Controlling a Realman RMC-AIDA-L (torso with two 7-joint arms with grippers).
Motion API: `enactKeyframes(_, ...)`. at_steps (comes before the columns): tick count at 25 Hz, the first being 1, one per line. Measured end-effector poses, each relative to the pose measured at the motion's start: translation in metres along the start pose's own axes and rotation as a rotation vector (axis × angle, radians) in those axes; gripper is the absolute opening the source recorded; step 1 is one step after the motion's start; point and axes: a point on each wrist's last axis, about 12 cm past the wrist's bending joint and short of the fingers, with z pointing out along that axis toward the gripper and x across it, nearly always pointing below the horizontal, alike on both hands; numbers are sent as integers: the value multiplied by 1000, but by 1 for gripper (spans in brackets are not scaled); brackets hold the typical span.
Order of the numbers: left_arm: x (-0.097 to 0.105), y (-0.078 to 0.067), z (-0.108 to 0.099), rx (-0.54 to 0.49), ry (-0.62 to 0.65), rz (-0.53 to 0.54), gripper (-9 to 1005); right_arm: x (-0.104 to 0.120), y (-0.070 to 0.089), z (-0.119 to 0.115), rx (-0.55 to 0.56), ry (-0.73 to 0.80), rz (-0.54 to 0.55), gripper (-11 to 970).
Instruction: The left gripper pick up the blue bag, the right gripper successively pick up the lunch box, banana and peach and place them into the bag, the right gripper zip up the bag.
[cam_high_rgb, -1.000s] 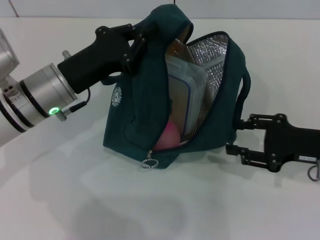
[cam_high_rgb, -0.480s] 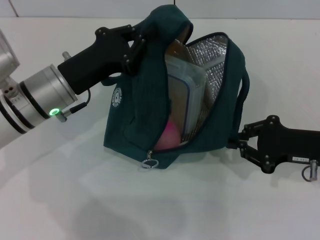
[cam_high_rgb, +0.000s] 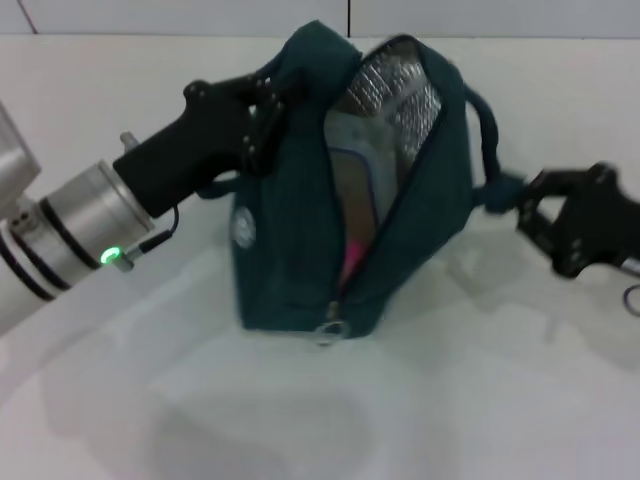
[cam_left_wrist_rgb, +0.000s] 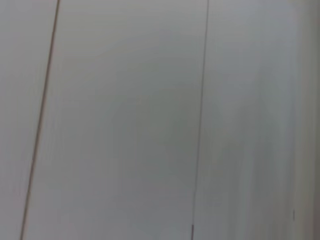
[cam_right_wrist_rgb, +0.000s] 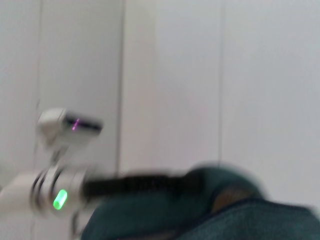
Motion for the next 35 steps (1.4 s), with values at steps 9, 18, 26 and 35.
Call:
enactKeyframes(9, 14, -38, -24, 98, -74, 51, 42, -24, -11, -11, -96, -21, 97, 86)
enactKeyframes(18, 25, -49, -32, 73, -58, 45, 43, -28, -14, -16, -150, 54, 153, 103)
enactKeyframes(26, 25, -48, -34, 53, -61, 49, 46, -26, -8, -23, -151, 49, 168, 119)
enactKeyframes(35, 25, -47, -34, 49, -61, 49, 51, -34, -8, -48, -118, -7, 156, 348)
